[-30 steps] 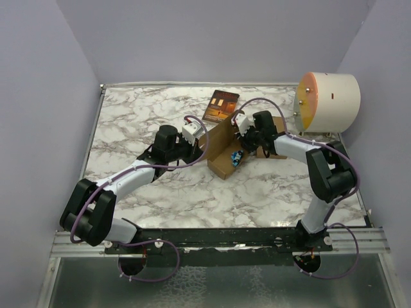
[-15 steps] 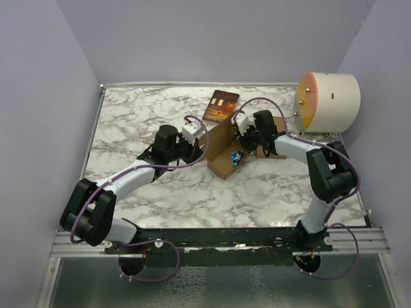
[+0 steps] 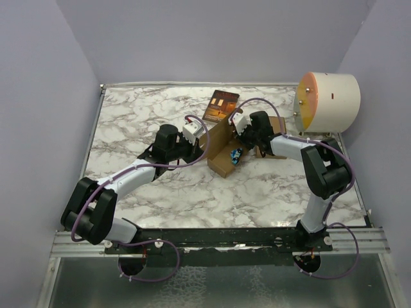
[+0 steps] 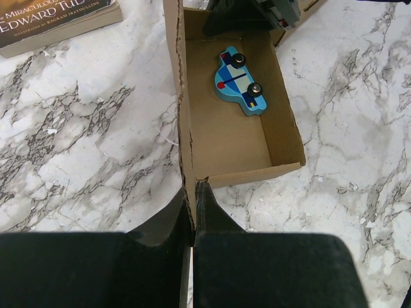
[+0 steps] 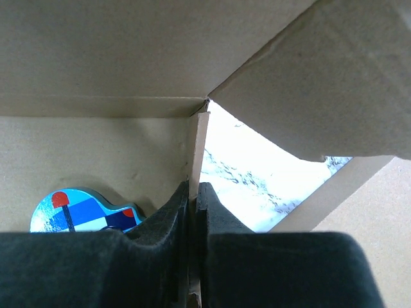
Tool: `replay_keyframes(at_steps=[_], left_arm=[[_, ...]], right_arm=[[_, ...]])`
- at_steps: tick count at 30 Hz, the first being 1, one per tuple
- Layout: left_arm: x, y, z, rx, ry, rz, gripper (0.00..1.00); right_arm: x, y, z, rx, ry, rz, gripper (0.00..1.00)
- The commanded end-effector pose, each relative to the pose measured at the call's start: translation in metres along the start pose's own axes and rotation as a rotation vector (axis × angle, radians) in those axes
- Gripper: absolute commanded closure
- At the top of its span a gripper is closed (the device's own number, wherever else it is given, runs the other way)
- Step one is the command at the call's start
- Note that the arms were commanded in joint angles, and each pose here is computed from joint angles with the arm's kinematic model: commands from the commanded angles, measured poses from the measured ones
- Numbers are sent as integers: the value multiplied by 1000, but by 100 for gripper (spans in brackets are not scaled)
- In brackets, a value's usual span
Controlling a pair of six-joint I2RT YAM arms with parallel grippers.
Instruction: Fold the paper box
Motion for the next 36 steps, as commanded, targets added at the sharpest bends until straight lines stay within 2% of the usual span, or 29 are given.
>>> replay_keyframes(at_steps=[1, 4, 12, 17, 22, 25, 27, 30, 33, 36], left_arm=[[0, 12, -1, -33, -19, 24, 100], [0, 12, -2, -30, -15, 25, 100], [0, 12, -2, -27, -12, 23, 100], [0, 12, -2, -24, -13, 27, 100], [3, 12, -3, -20, -8, 41, 100], [6, 14, -3, -16, -3, 51, 100], [7, 16, -3, -19, -8, 58, 100], [9, 16, 0, -5, -26, 80, 100], [11, 12, 6, 17, -58, 96, 100], [11, 7, 11, 40, -97, 104, 100]], right_arm=[[6, -10, -5, 47, 35, 11, 87], [6, 4, -14, 6, 45, 17, 76], [6, 19, -28, -45, 47, 18, 72], [5, 28, -39, -79, 60, 13, 59], [-4, 37, -67, -155, 131, 6, 48], [-24, 40, -92, -225, 178, 29, 43], [-36, 43, -108, -283, 205, 24, 37], [-43, 53, -118, -345, 220, -73, 23], [-41, 65, -117, -446, 273, -239, 2], [-39, 73, -108, -496, 370, -373, 0]])
Point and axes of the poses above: each gripper's point midway between its finger pads, its own z axis out along the fingers, its own x axis along the line the jaws close on, y = z × x, the point moved 5 cm from there along -z, back along the fingers, and after that the axes turned 12 degrees about z, right-handed, at the moved point
